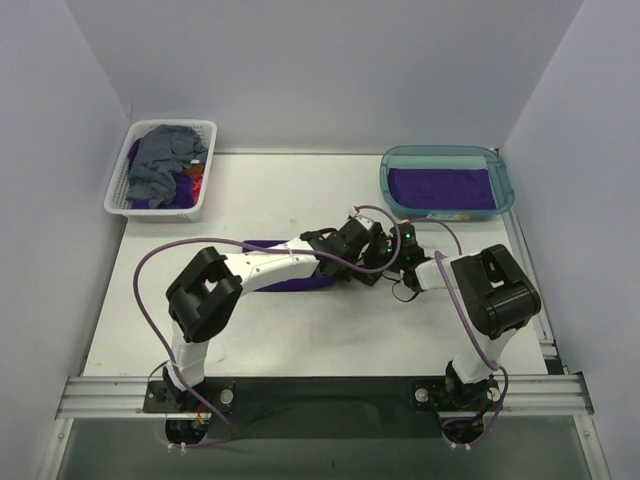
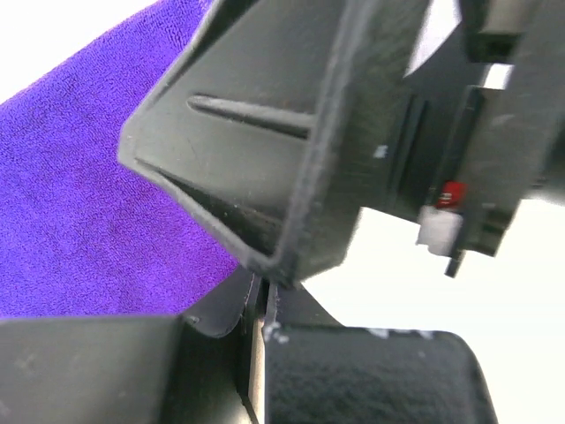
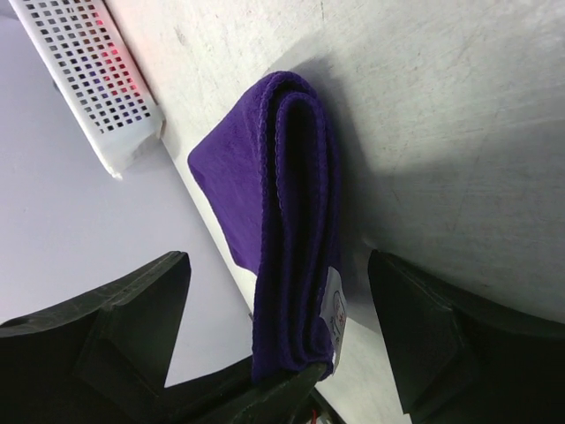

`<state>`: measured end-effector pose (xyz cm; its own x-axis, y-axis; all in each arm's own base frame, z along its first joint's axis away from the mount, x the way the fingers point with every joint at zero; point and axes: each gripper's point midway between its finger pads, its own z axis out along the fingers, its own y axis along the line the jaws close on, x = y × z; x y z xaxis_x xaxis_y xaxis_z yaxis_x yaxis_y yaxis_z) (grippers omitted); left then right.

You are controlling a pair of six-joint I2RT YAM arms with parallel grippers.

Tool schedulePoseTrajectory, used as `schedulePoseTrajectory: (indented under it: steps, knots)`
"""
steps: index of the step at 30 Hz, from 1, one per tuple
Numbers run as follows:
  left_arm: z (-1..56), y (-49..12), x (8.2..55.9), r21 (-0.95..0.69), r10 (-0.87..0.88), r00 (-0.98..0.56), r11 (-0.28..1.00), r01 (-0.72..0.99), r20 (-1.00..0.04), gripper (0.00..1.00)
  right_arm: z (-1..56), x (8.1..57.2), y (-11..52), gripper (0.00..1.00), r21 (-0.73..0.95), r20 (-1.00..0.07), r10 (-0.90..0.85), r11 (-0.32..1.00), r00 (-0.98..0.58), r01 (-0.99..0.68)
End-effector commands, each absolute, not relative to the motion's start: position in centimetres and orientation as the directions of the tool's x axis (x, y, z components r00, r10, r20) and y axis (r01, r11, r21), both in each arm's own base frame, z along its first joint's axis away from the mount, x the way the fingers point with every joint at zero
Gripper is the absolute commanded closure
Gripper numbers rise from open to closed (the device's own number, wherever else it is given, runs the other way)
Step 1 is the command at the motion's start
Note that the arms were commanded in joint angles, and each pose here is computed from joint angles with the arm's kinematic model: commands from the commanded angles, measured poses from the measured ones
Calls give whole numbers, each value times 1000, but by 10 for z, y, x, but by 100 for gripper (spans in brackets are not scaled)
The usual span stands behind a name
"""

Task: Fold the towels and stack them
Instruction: Neatly place the folded towel into the bin

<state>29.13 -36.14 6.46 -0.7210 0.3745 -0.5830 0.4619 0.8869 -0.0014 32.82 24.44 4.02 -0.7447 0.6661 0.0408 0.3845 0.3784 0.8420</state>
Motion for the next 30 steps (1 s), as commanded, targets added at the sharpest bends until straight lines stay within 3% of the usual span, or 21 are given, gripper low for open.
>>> schedulePoseTrajectory:
  steps: [1,9,12,17,20,21,22,24,25,29,30]
  knots:
    - [98,-375,299,-74,305,-689,884,462,-657,100,-9,306,232,19,708,56,682,488,-729,511]
    - [96,-381,297,-107,286,-704,883,458,-650,100,-15,311,239,37,702,30,656,524,-754,483]
    - [93,-382,296,-112,285,-710,883,456,-643,100,-14,317,240,49,708,9,646,535,-764,461]
    - [89,-383,293,-115,287,-717,883,456,-635,100,-14,322,238,81,699,-38,620,576,-783,423]
    - [89,-381,290,-126,281,-725,883,451,-629,78,-13,324,235,99,694,-54,605,595,-794,406]
    - [89,-381,289,-137,265,-733,888,439,-627,70,-13,325,234,100,693,-67,591,608,-804,388]
    - [90,-379,289,-143,256,-737,891,430,-625,53,-12,326,233,100,691,-74,583,615,-809,380]
    - [100,-378,287,-169,224,-741,894,415,-633,38,-10,328,231,100,688,-106,559,638,-822,346]
    - [101,-374,287,-175,215,-745,897,407,-631,24,-8,332,231,100,687,-119,551,646,-826,332]
    - [120,-353,289,-261,132,-766,892,368,-630,3,3,344,231,100,678,-190,487,693,-853,245]
    - [122,-347,291,-290,99,-775,891,348,-624,2,5,348,231,100,675,-204,476,702,-856,229]
